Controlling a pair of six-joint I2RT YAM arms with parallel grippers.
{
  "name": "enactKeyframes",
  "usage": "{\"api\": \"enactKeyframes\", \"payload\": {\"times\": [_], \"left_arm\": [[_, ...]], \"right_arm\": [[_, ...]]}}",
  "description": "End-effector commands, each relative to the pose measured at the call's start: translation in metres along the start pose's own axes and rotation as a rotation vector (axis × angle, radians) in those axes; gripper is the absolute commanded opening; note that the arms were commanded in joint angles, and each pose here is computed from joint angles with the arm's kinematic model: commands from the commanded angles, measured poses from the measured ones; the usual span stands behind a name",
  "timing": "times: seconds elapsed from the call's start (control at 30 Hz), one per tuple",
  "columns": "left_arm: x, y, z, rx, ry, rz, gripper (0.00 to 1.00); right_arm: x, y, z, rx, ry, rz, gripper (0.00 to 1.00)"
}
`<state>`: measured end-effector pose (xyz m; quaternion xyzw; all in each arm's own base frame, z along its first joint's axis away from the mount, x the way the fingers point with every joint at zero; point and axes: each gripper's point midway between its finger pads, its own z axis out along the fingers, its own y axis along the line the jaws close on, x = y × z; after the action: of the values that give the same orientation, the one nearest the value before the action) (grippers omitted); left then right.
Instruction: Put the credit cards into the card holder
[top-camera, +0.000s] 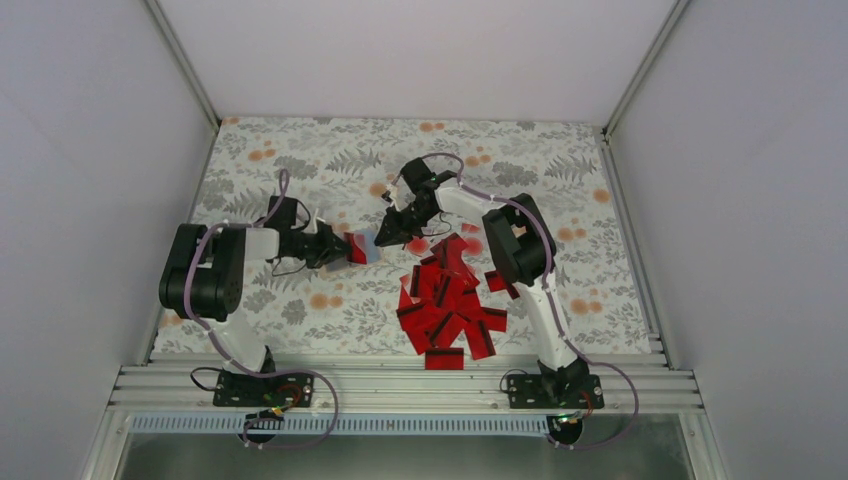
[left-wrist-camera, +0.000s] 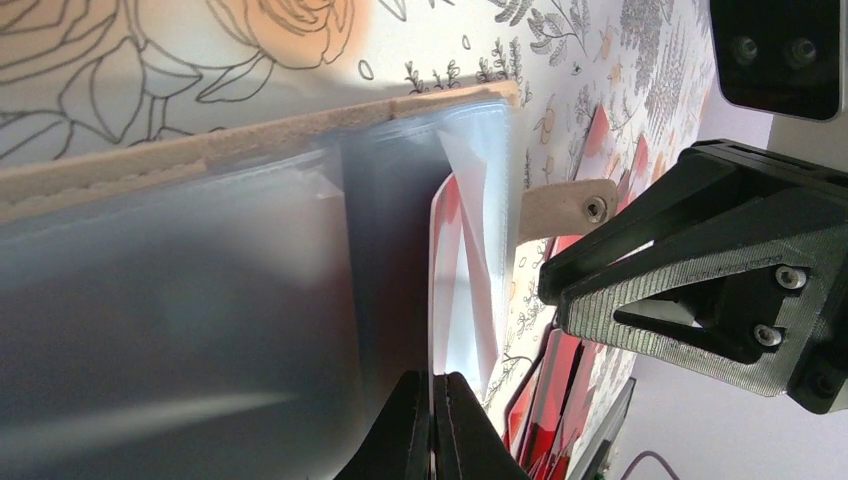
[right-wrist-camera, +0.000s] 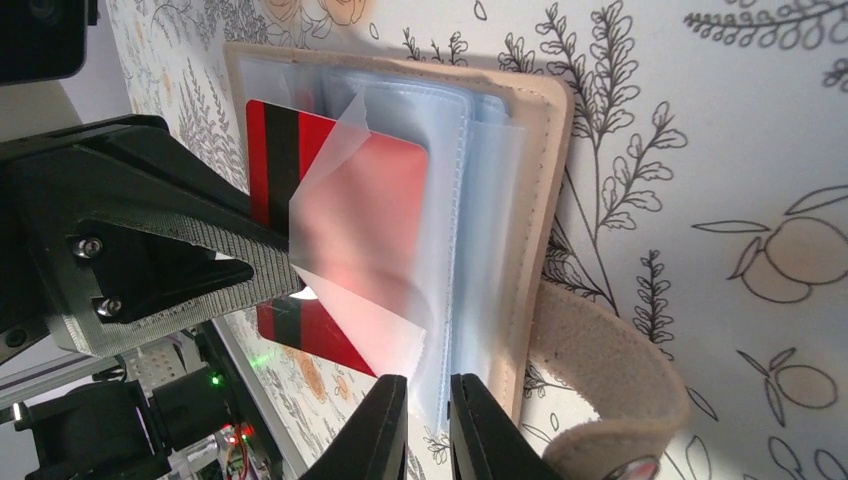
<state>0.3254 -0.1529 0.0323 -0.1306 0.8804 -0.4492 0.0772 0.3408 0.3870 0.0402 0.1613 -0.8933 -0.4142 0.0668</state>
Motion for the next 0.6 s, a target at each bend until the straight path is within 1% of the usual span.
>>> {"api": "enactKeyframes", "payload": {"times": [0.0, 0.23, 0.57], "left_arm": [[0.000, 0.003, 0.000, -0.002, -0.036, -0.056, 0.02], [0.000, -0.005, 0.002, 0.047, -0.041, -0.106, 0.02], [-0.001, -0.009, 0.008, 0.043, -0.034, -0.144, 0.02]], "right_arm": [[0.000, -0.007, 0.001, 0.017, -0.009, -0.018, 0.12], [0.006, -0.015, 0.006, 0.017, 0.006, -0.017, 0.10], [0.010, -0.021, 0.013, 0.005, 0.026, -0.021, 0.08]]}}
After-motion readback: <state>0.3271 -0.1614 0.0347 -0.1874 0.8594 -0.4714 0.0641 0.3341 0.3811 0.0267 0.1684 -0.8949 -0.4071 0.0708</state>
